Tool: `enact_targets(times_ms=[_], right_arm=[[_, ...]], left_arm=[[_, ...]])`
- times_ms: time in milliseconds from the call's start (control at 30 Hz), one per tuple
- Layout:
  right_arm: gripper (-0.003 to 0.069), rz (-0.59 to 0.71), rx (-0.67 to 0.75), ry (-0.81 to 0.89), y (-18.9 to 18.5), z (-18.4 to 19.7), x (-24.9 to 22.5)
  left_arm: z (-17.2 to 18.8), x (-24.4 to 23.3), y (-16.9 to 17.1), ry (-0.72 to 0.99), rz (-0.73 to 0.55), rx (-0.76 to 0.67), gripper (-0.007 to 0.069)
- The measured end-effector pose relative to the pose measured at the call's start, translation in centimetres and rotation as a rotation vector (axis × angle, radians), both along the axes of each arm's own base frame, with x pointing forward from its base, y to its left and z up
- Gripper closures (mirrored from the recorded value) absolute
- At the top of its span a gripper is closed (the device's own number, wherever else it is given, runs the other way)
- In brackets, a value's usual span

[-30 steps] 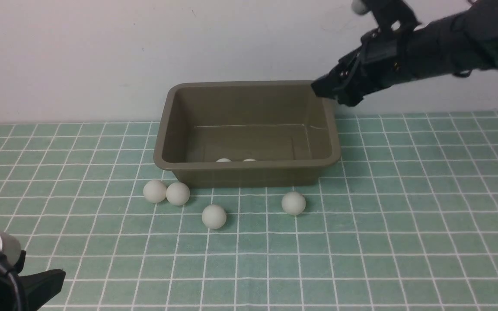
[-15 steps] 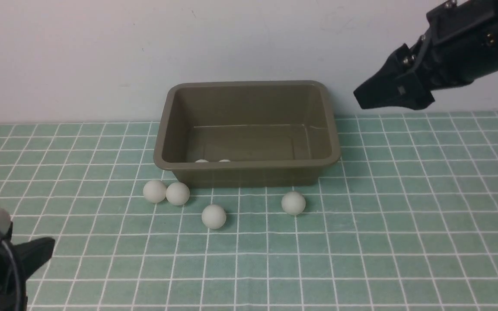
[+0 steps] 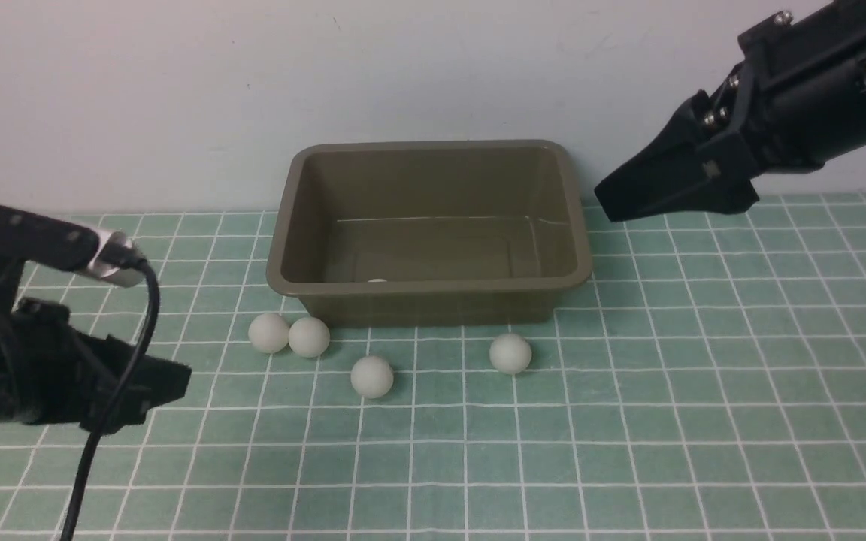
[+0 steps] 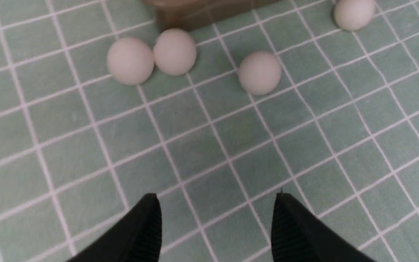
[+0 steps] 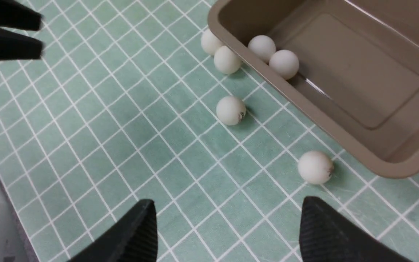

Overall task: Put the table tennis balls in the box on the green coffee tablecloth.
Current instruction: 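Reach for and grasp a ping pong ball on the table beside the basket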

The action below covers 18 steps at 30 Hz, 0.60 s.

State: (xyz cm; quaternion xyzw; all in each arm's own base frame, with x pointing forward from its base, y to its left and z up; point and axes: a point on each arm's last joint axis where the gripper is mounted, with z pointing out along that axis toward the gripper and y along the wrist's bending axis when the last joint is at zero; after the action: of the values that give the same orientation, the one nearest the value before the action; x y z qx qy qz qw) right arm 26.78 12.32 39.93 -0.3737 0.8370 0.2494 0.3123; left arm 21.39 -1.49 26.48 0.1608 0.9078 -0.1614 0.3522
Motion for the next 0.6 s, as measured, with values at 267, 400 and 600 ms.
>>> enact_targets(times_ms=[267,400,600], right_arm=[[0.0186,0.000,0.004,0.002,0.0,0.0,0.0],[0.0186,-0.002,0.005,0.005,0.0,0.0,0.0],[0.0186,-0.002,0.005,0.004,0.0,0.0,0.0]], left_arm=[[1.3,7.0,0.2,-0.051,-0.163,0.005,0.0193],[0.8,10.3,0.9,-0.025,-0.214,0.067,0.0176],[-0.6,13.2,2.1,0.010,-0.265,0.207,0.0175]])
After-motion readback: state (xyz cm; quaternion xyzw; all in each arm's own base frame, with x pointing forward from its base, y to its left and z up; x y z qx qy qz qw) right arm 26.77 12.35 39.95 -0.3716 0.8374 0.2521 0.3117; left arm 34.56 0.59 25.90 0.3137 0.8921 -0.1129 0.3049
